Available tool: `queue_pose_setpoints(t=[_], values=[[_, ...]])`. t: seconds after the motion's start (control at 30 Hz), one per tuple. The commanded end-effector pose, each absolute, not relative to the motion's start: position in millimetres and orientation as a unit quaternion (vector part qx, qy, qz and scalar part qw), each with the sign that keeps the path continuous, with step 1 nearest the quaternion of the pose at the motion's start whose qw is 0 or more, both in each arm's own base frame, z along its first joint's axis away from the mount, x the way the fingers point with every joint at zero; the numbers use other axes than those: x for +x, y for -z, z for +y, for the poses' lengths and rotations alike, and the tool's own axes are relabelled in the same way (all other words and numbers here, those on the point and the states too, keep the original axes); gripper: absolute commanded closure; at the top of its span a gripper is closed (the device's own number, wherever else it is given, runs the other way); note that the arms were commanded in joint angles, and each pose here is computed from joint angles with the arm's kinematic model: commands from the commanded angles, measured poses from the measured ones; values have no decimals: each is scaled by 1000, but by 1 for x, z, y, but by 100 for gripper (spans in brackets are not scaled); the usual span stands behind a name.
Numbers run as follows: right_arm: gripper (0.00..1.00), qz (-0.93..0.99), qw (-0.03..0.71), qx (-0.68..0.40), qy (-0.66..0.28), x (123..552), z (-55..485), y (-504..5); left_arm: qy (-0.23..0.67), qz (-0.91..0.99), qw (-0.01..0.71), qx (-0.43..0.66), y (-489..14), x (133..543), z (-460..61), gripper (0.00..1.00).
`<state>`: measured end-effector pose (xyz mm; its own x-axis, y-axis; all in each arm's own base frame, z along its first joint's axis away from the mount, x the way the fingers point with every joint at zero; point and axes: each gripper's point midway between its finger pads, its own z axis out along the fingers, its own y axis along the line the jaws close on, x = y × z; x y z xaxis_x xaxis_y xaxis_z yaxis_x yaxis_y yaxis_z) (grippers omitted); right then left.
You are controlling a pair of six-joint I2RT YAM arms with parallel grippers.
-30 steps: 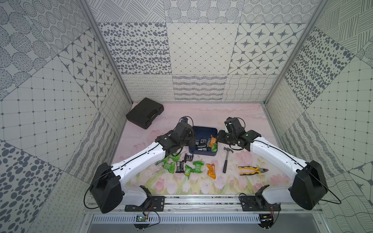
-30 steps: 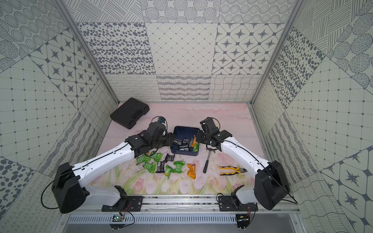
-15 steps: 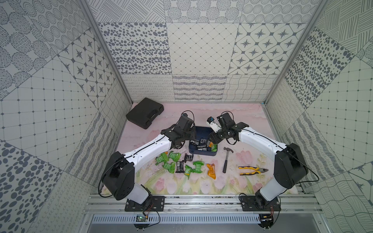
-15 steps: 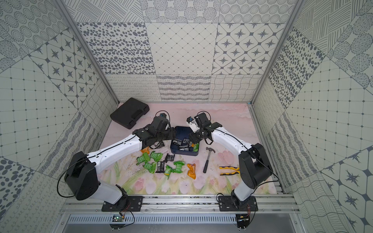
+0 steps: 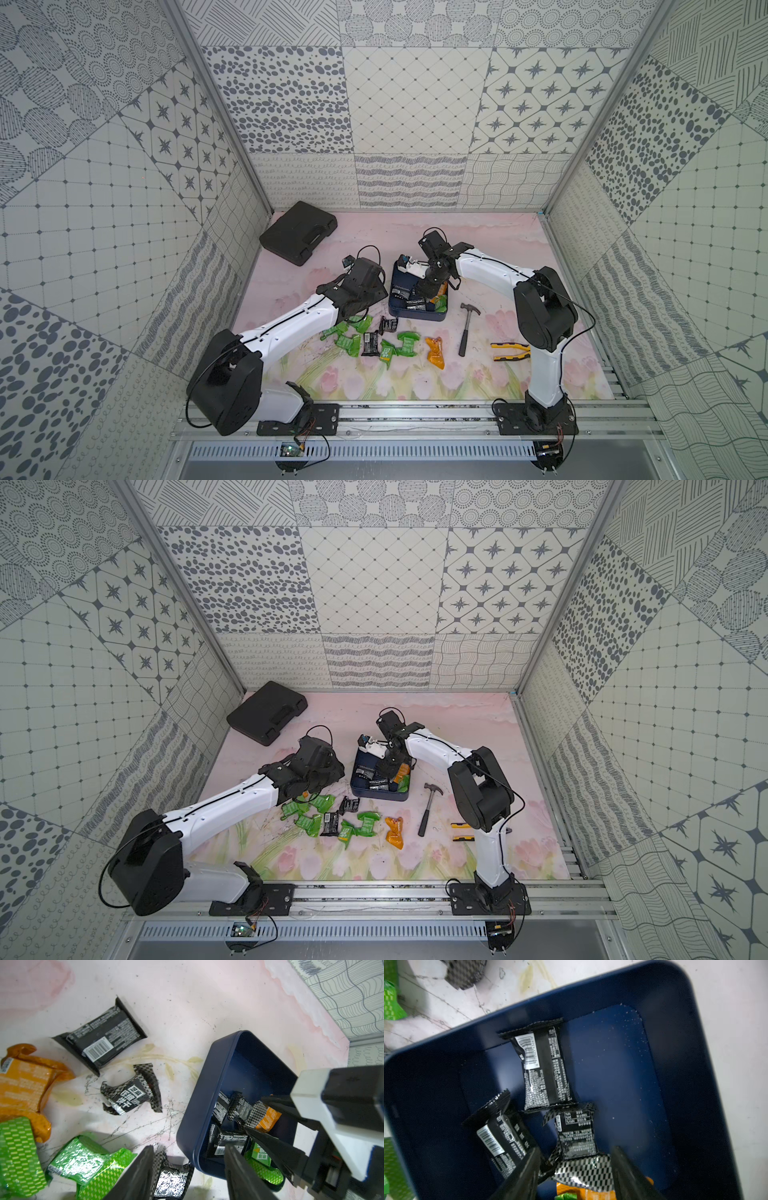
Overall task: Take the cookies out of the storage box
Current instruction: Pick up the cookie from the storage box.
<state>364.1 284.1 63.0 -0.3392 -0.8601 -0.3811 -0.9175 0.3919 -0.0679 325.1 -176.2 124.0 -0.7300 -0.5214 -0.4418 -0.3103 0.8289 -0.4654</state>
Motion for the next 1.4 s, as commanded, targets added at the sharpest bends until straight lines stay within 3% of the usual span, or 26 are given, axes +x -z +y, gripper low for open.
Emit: queue_pose_setpoints(t=[0.0,0.47,0.73,0.87,1.2,1.37], values=[[41,802,179,-565,-71,369,290,-60,189,881,304,-311,-125,327,-160,42],[45,802,153,-575,-47,374,291,-31,175,873,314,-329,-122,326,-145,43],[64,803,159,-573,-37,379,291,-35,176,869,319,-333,-125,329,-143,44],[73,799,178,-573,-44,380,295,-52,176,867,324,-334,-128,330,-141,45],[79,810,313,-491,-74,385,299,-136,163,860,357,-325,-143,329,-127,45],[81,806,327,-481,-116,350,304,-156,153,855,373,-327,-150,325,-116,44]])
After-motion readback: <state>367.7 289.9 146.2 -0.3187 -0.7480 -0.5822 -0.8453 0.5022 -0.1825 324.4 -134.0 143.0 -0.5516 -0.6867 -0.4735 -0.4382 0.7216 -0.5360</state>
